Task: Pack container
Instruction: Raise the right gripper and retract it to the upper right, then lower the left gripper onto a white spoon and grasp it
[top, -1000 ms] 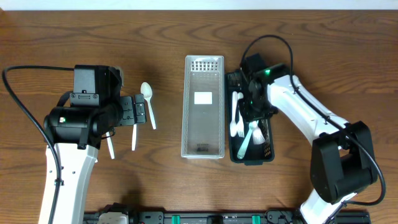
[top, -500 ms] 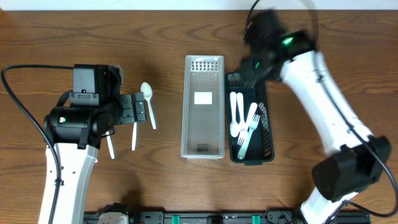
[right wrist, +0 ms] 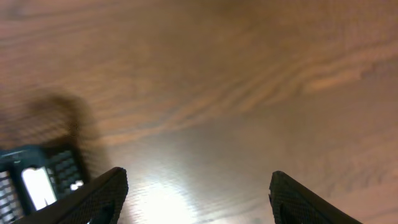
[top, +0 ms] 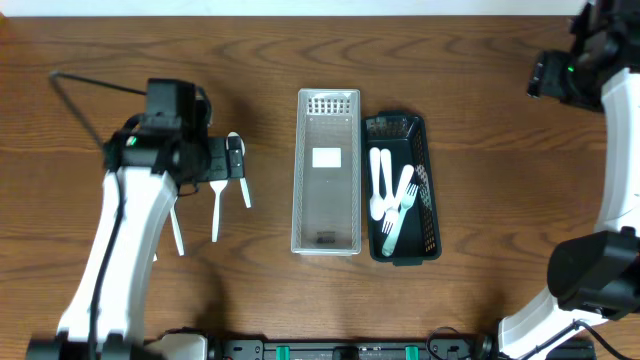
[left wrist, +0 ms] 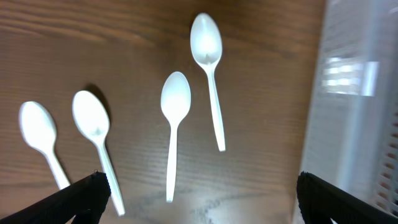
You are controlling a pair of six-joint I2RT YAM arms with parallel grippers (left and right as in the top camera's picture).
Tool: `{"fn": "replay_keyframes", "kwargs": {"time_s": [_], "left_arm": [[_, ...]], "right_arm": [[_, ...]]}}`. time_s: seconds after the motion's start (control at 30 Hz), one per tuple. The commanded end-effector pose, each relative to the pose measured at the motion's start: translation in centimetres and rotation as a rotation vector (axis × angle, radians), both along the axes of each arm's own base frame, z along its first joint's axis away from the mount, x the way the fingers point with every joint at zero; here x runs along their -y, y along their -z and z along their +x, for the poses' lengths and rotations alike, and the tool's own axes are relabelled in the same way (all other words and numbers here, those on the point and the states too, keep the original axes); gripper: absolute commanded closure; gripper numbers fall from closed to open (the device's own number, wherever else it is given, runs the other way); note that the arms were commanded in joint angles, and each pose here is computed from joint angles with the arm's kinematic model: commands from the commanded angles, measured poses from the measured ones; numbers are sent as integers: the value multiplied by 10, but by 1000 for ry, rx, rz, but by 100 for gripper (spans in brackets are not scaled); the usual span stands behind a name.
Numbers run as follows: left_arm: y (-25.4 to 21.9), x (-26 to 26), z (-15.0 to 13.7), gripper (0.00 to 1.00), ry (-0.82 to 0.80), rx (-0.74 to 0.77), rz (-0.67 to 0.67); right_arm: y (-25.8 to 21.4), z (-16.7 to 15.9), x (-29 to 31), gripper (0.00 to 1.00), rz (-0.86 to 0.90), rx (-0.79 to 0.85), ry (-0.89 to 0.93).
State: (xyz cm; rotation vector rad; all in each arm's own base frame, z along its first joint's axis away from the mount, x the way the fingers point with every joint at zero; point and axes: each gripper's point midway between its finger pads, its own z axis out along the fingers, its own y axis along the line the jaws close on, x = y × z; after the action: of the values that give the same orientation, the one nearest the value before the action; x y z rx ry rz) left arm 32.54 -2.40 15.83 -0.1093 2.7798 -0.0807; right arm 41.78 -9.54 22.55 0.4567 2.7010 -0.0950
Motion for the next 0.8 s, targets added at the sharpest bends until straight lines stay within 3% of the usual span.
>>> {"fn": "replay_keyframes", "kwargs": {"time_s": [0.0,0.17,0.37,0.77], "left_arm": [[27,-12,10,2,-32,-79,13],[72,-37,9,2,-103,-225,11],[112,-41,3,2,-28,-337,-11],[151,-40,5,2,-24,-392,-14]], "right_arm": [[17,-9,10,24,26,-45,13],[34,-13,15,25,33,-73,26],[41,-14,15,25,35,-80,26],[41,-15,15,25,36,-84,26]]}}
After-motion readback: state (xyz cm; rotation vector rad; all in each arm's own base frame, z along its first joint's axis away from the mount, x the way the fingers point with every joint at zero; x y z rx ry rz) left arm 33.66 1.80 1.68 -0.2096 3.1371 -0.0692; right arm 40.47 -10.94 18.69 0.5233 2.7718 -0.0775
